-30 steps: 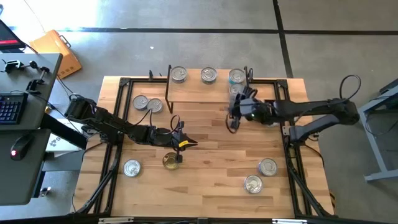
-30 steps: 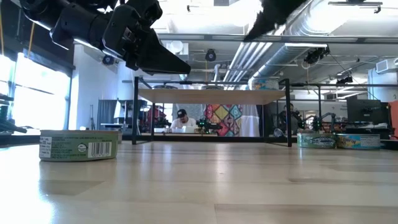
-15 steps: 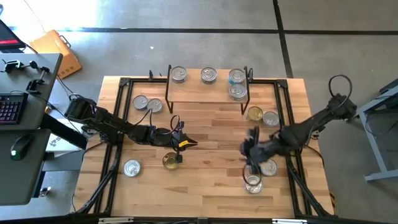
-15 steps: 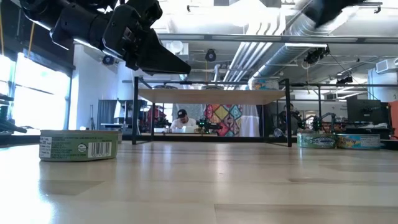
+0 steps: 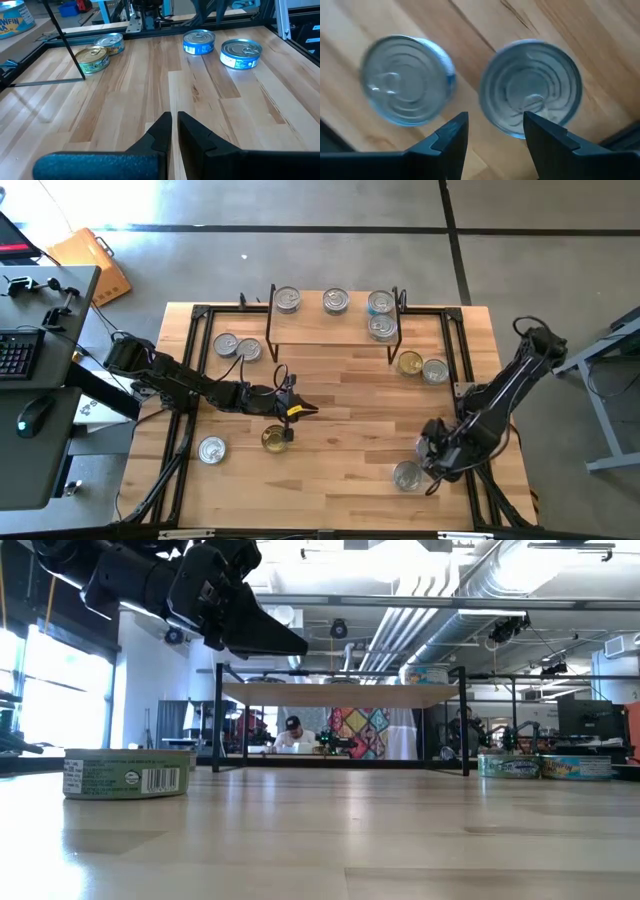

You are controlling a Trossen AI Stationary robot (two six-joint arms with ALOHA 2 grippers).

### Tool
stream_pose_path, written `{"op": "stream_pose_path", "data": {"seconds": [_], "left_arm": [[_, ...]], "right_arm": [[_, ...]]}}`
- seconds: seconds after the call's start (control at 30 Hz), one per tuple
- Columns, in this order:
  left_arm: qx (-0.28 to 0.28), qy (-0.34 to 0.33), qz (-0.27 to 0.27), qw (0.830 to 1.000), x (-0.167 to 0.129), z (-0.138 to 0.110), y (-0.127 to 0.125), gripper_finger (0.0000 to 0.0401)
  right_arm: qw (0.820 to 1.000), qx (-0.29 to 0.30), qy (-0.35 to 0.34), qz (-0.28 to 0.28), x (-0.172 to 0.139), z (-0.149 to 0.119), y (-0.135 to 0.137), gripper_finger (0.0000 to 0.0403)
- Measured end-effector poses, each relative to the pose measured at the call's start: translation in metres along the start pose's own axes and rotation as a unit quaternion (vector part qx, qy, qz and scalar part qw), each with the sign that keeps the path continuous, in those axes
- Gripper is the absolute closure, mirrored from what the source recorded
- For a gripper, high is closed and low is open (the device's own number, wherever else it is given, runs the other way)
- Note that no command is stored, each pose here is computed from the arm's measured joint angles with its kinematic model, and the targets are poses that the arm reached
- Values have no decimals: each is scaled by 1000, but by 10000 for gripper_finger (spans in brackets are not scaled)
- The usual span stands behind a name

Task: Stack canned seafood by type on shelf
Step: Adjust the blue tuna can on the table

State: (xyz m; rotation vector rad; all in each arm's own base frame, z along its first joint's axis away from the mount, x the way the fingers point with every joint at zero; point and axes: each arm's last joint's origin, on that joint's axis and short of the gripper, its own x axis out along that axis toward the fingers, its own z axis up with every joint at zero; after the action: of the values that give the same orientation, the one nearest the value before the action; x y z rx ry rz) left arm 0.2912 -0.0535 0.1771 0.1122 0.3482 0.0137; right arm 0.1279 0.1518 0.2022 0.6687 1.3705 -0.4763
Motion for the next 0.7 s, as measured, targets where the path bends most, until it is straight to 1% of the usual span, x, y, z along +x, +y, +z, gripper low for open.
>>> {"op": "stream_pose_path", "data": {"seconds": [0.13, 0.2, 0.27, 0.33, 0.43, 0.57, 0.63, 0.7], "left_arm": [[-3, -4, 0, 1000, 0, 1, 0, 380], [-17, 5, -1, 1000, -2, 0, 0, 380], [-27, 14, -6, 1000, -10, 5, -1, 380], [-32, 5, -11, 999, -24, 16, -1, 380], [-27, 2, -17, 999, -42, 26, 1, 380], [-20, -31, -12, 999, -53, 38, 2, 380], [-14, -34, -10, 999, -53, 38, 1, 380], [-13, -33, -10, 999, -51, 37, 0, 380]], "right_arm": [[1000, 17, -2, -7, 15, -1, -8, 222], [1000, 20, -2, 0, 24, -1, -11, 222], [1000, 26, -3, 7, 32, 0, -14, 222], [999, 35, -12, 19, 38, 3, -16, 222], [996, 40, -67, 34, 46, 10, -18, 222], [985, 27, -169, 17, 51, 29, -23, 222], [980, 21, -198, 14, 51, 37, -23, 222], [978, 17, -208, 16, 51, 46, -21, 222]]}}
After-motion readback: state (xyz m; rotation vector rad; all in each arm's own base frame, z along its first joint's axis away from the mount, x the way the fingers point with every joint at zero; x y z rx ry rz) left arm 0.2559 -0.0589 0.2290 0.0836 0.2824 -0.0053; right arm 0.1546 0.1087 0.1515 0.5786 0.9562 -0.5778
